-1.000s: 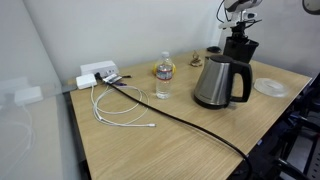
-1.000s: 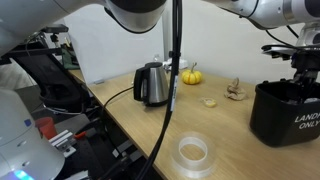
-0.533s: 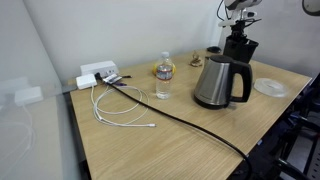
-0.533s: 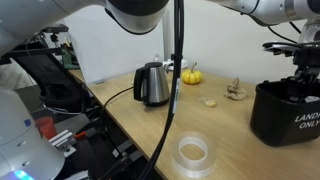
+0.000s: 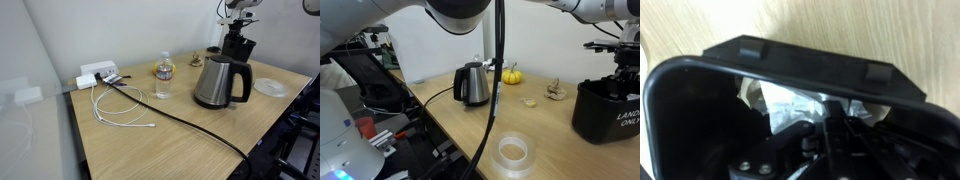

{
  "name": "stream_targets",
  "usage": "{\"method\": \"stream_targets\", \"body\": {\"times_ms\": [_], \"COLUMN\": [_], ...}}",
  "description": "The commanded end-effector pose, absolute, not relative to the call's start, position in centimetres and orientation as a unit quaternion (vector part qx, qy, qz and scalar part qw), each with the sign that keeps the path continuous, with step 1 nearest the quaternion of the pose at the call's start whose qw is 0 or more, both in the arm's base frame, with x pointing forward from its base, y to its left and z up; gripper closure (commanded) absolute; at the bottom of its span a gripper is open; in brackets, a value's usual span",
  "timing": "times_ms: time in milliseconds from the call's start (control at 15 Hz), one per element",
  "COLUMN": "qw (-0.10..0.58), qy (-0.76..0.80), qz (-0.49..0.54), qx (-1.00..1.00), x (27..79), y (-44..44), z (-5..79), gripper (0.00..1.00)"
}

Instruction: Pick up the white paper from the table and put it inside the bin

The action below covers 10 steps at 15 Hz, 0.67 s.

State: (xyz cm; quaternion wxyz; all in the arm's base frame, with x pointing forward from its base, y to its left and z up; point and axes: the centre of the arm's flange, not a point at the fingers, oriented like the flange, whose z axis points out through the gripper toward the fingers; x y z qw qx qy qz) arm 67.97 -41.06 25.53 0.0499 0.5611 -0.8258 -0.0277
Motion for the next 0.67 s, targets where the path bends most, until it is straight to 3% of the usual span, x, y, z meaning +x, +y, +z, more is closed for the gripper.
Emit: {"method": "stream_targets", "body": {"times_ms": [0,600], "qw": [0.014,-0.004], "qy": [-0.844,-0.854], "qz": [0.001,0.038], "qx": [0.536,0.518], "x": [70.49,71.17], "y": [-42.90,-43.22], "z": [25.30,24.94], "gripper": [1.00,1.00]}}
